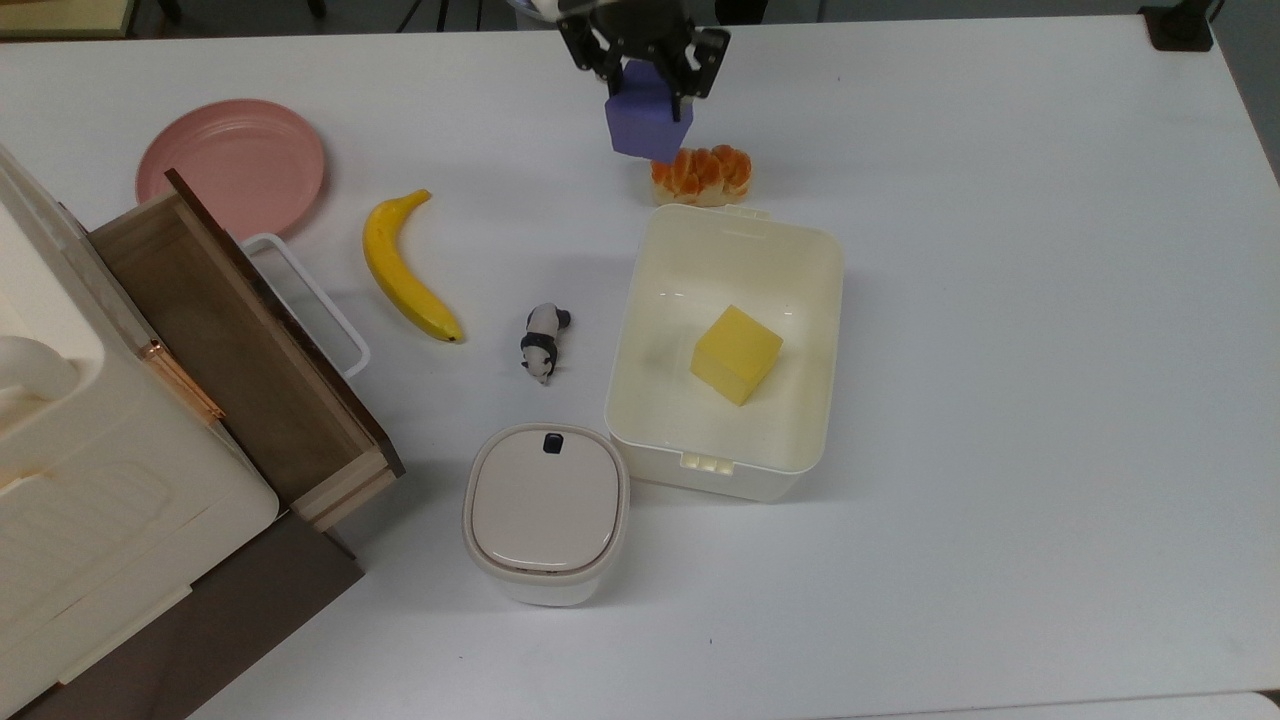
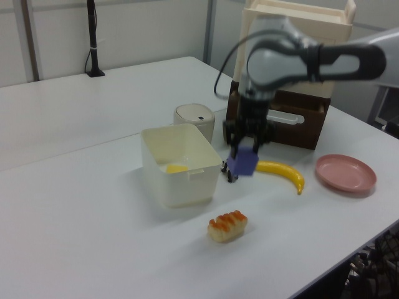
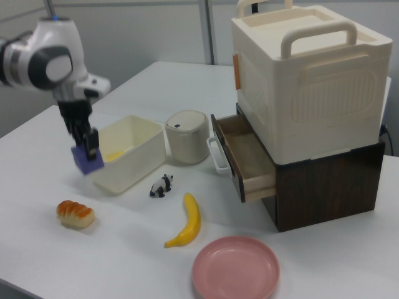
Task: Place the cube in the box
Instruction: 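Carry the purple cube over the cream box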
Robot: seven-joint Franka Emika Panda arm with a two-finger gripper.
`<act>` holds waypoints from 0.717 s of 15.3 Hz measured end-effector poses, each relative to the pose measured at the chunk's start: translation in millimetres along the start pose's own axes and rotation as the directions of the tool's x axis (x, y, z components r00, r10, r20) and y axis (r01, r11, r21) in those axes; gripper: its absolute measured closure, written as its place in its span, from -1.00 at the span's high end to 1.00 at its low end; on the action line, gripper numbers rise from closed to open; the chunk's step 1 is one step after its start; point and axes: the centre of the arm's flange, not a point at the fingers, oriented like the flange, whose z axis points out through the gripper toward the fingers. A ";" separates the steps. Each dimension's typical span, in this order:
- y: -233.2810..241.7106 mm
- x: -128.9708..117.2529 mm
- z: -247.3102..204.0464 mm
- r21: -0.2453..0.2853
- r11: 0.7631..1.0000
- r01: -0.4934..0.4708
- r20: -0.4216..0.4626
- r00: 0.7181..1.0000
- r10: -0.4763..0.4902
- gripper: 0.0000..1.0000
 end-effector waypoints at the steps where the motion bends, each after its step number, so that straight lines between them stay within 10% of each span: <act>1: -4.4 4.5 -16.4 0.020 1.000 0.001 -0.027 1.000 -0.001 0.15; 11: -73.8 92.7 19.7 0.110 0.993 -0.036 -0.141 0.989 0.051 0.09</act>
